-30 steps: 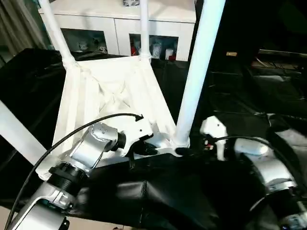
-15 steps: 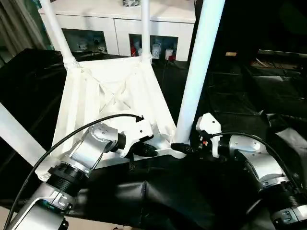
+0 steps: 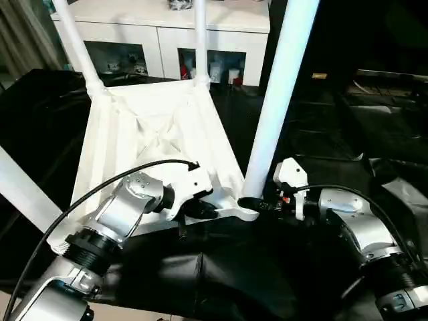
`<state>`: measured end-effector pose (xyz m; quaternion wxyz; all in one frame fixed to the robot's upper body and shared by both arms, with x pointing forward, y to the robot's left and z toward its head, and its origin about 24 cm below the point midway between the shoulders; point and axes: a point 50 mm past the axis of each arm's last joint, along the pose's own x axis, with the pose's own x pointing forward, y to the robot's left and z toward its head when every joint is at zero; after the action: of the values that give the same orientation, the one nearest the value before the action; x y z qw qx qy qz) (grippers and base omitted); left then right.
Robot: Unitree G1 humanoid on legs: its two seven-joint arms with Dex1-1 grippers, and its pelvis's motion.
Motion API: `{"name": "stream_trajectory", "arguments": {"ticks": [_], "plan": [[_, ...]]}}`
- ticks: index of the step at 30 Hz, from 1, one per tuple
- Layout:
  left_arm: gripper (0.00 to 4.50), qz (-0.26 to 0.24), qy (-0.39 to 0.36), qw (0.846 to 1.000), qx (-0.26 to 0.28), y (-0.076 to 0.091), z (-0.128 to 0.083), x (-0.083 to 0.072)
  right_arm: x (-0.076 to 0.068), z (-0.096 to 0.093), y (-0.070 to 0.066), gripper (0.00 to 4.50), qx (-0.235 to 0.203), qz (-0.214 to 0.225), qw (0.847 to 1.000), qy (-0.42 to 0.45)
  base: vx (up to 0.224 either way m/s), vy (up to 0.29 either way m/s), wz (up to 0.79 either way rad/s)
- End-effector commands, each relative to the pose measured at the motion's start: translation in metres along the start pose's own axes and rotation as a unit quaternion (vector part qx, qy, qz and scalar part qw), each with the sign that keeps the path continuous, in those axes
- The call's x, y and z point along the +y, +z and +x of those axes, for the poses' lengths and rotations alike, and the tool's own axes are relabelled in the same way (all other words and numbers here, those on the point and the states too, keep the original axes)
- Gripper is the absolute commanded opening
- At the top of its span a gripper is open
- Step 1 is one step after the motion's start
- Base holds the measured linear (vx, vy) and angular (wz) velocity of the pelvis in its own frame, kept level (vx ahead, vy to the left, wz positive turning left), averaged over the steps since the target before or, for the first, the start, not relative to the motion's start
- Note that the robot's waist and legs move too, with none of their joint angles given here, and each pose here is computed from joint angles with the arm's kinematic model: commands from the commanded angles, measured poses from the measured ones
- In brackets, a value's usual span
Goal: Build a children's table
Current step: Rotate leg to tighten
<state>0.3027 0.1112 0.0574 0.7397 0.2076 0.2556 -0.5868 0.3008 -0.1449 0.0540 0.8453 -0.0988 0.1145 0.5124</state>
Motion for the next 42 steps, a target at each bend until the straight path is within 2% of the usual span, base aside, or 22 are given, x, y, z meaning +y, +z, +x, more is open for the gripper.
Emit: {"name": "stream_trajectory", "arguments": {"ticks": [1,7,8,9,11,12,16,19,21,23,24,25,26,27,29,30,31,33,34,36,41,42], "plan": [[0.00,-0.027,-0.004,1.000,0.000,-0.008,0.015,-0.006,-0.004,0.000,-0.017,2.08,0.027,0.028,0.998,-0.054,0.000,0.000,0.00],[0.00,-0.062,0.076,0.995,-0.018,-0.001,0.031,0.006,-0.002,0.016,-0.029,2.04,0.029,0.072,0.987,-0.142,0.000,0.000,0.00],[0.00,-0.081,0.111,0.990,-0.022,0.004,0.038,0.012,-0.001,0.024,-0.031,2.03,0.032,0.092,0.977,-0.188,0.000,0.000,0.00],[0.00,-0.086,0.120,0.989,-0.022,0.005,0.040,0.013,-0.002,0.026,-0.032,2.03,0.033,0.097,0.974,-0.200,0.000,0.000,0.00],[0.00,-0.105,0.166,0.980,-0.021,0.011,0.047,0.019,-0.005,0.033,-0.034,2.02,0.043,0.119,0.955,-0.269,0.000,0.000,0.00],[0.00,-0.113,0.191,0.975,-0.021,0.015,0.053,0.022,-0.009,0.037,-0.036,2.02,0.054,0.133,0.934,-0.327,0.000,0.000,0.00],[0.00,-0.113,0.220,0.969,-0.021,0.020,0.060,0.027,-0.010,0.046,-0.033,2.01,0.054,0.149,0.911,-0.380,0.000,0.000,0.00],[0.00,-0.106,0.222,0.969,-0.010,0.019,0.063,0.027,-0.007,0.055,-0.028,2.01,0.038,0.161,0.914,-0.372,0.000,0.000,0.00],[0.00,-0.101,0.216,0.971,0.001,0.016,0.063,0.027,-0.001,0.063,-0.022,2.01,0.023,0.142,0.928,-0.343,0.000,0.000,0.00],[0.00,-0.100,0.214,0.972,0.004,0.015,0.063,0.027,0.000,0.064,-0.020,2.01,0.019,0.137,0.932,-0.335,0.000,0.000,0.00],[0.00,-0.099,0.209,0.973,0.009,0.014,0.062,0.027,0.001,0.065,-0.015,2.57,-0.003,0.133,0.938,-0.320,0.000,0.000,0.00],[0.00,-0.098,0.201,0.975,0.014,0.012,0.061,0.026,0.002,0.064,-0.007,2.57,-0.034,0.129,0.945,-0.300,0.000,0.000,0.00],[0.00,-0.098,0.199,0.975,0.015,0.012,0.061,0.026,0.002,0.063,-0.006,2.70,-0.041,0.128,0.946,-0.295,0.000,0.000,0.00],[0.00,-0.094,0.182,0.979,0.018,0.009,0.058,0.025,0.001,0.058,0.003,2.74,-0.075,0.116,0.952,-0.271,0.000,0.000,0.00],[0.00,-0.093,0.179,0.979,0.018,0.009,0.058,0.025,0.001,0.057,0.004,2.89,-0.078,0.114,0.953,-0.268,0.000,0.000,0.00],[0.00,-0.079,0.146,0.986,0.014,0.007,0.055,0.021,-0.001,0.047,0.011,3.05,-0.092,0.089,0.964,-0.235,0.000,0.000,0.00],[0.00,-0.079,0.146,0.986,0.014,0.007,0.055,0.021,-0.001,0.047,0.011,3.15,-0.092,0.089,0.964,-0.235,0.000,0.000,0.00],[0.00,-0.068,0.113,0.991,0.013,0.005,0.050,0.018,-0.001,0.036,0.015,3.15,-0.090,0.057,0.976,-0.189,0.000,0.000,0.00],[0.00,-0.068,0.113,0.991,0.013,0.005,0.050,0.018,-0.001,0.036,0.015,3.15,-0.090,0.057,0.976,-0.189,0.000,0.000,0.00],[0.00,-0.043,0.060,0.997,0.006,0.003,0.043,0.010,-0.001,0.017,0.011,3.15,-0.065,0.012,0.989,-0.131,0.000,0.000,0.00],[0.00,-0.016,0.003,1.000,-0.002,0.002,0.035,0.002,-0.002,0.000,0.008,3.15,-0.043,-0.009,0.995,-0.091,0.000,0.000,0.00],[0.00,0.008,-0.056,0.998,-0.005,0.001,0.026,-0.008,-0.002,-0.012,0.006,3.15,-0.028,-0.019,0.998,-0.054,0.000,0.000,0.00]]}}
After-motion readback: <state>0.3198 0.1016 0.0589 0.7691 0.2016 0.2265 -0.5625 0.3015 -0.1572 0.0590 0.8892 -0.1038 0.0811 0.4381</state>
